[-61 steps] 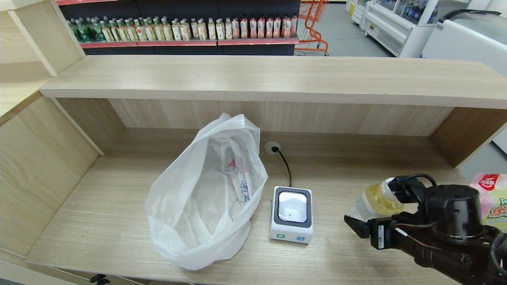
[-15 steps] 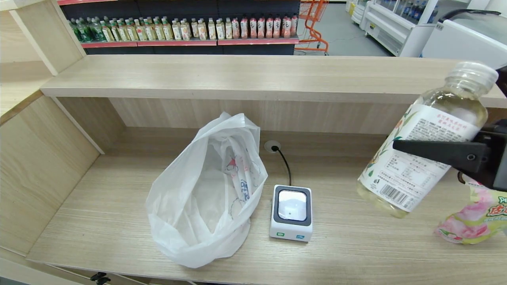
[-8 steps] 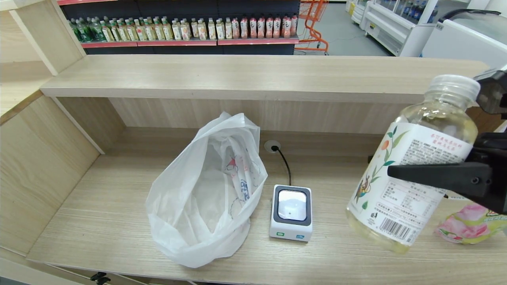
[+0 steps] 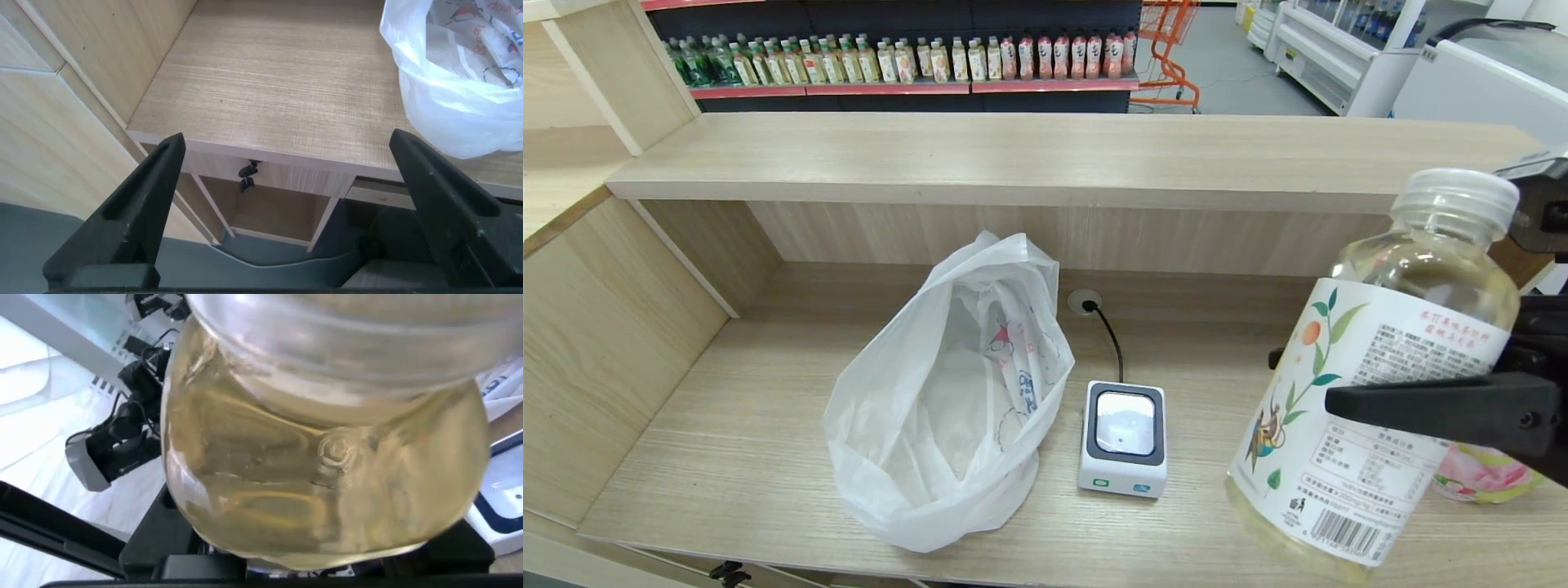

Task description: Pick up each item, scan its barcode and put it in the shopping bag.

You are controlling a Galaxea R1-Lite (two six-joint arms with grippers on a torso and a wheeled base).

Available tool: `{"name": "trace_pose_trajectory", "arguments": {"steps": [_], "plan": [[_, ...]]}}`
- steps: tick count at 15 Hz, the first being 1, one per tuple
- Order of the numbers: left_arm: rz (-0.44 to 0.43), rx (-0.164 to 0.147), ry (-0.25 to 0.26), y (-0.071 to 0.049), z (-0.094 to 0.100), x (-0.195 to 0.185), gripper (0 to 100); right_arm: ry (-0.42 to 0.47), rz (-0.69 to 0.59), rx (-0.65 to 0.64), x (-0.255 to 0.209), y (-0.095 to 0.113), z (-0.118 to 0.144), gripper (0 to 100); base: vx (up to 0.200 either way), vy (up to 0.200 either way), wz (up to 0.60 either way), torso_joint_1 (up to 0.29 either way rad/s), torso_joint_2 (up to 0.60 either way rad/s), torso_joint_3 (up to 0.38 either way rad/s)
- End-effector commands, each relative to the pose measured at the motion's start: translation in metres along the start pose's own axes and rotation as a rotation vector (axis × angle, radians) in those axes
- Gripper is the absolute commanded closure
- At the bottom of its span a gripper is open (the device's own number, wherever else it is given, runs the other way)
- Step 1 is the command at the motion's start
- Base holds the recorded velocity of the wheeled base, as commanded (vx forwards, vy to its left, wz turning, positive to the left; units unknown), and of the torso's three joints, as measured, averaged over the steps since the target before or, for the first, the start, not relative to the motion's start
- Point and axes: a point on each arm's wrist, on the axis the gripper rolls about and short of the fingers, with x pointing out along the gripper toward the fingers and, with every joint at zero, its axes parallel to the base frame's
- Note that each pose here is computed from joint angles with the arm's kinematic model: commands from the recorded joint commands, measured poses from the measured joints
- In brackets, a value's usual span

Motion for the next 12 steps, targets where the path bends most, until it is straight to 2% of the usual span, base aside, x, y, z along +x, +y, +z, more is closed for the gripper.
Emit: {"name": "trace_pose_trajectory", "arguments": {"steps": [1,6,8,9,11,12], "plan": [[0.0,0.0,0.0,0.0,0.0,0.0,0,-0.005,0.011,-0.015,-0.003,0.007,0.0,100,0.0,0.0,0.0,0.0,0.0,0.0],[0.0,0.0,0.0,0.0,0.0,0.0,0,-0.006,0.009,-0.038,-0.001,0.006,0.0,100,0.0,0.0,0.0,0.0,0.0,0.0],[0.0,0.0,0.0,0.0,0.0,0.0,0,0.005,-0.008,-0.136,0.0,-0.002,-0.003,100,0.0,0.0,0.0,0.0,0.0,0.0],[0.0,0.0,0.0,0.0,0.0,0.0,0,0.022,-0.059,-0.267,-0.001,-0.019,-0.007,100,0.0,0.0,0.0,0.0,0.0,0.0],[0.0,0.0,0.0,0.0,0.0,0.0,0,0.11,-0.205,-0.608,-0.015,-0.077,-0.022,100,0.0,0.0,0.0,0.0,0.0,0.0],[0.0,0.0,0.0,0.0,0.0,0.0,0,0.161,-0.219,-0.763,-0.016,-0.101,-0.029,100,0.0,0.0,0.0,0.0,0.0,0.0]]}}
